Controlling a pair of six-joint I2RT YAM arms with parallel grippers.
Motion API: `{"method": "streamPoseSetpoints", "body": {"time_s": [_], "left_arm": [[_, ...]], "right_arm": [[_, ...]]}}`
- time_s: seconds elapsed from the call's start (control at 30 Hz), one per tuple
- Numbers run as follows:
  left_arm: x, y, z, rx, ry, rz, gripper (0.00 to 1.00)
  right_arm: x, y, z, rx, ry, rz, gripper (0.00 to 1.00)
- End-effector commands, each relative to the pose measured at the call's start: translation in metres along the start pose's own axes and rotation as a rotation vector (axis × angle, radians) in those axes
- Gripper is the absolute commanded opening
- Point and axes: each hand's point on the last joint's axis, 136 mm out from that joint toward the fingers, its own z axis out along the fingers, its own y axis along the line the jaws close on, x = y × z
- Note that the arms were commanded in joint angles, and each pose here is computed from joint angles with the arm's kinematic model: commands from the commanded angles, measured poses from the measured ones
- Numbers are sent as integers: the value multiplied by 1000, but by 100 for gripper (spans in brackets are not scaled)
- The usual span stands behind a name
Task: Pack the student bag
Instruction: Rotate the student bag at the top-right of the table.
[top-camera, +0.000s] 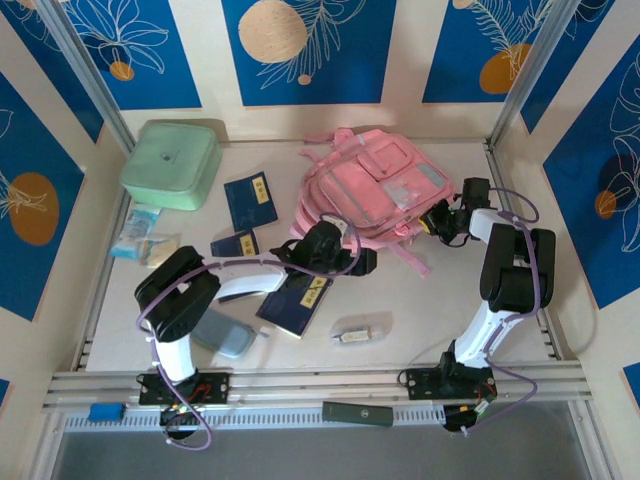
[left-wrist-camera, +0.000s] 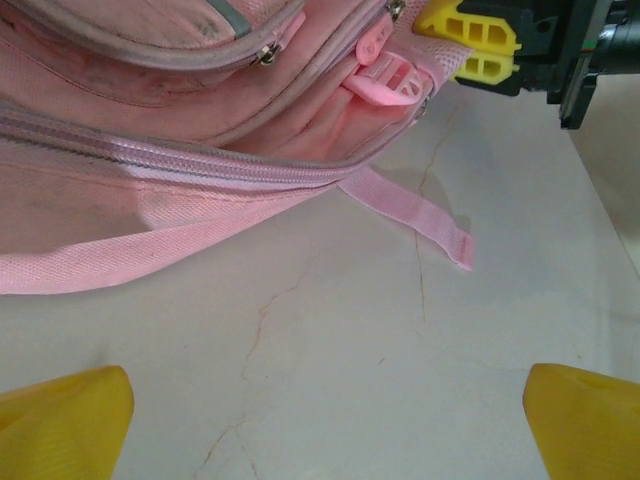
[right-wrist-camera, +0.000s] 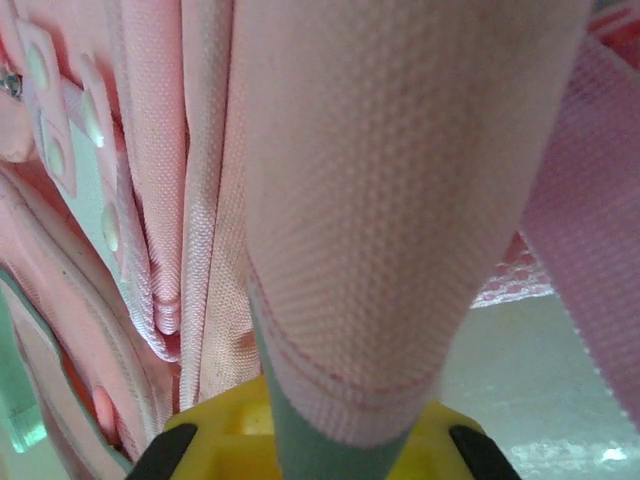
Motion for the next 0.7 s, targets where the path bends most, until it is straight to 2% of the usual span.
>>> {"method": "streamPoseSetpoints", "body": {"time_s": [0.0,0.2,0.33,0.5,0.67], "left_arm": [[-10,6,9,-8,-7,8,100],[-30,22,19,-8,-57,14,100],[-47,36,27,-49,-57,32,99],[-71,54,35,-60,-67,37,100],[-100,70,16,-98,-102,66,99]], "right_arm": [[10,25,-18,-94,18,-40,0],[38,34,-43,-124,14,-61,0],[73,34,-54,-124,74,-66,0],[108,37,-69,-135,53,-37,0],[131,38,-70,-94,15,42,0]]}}
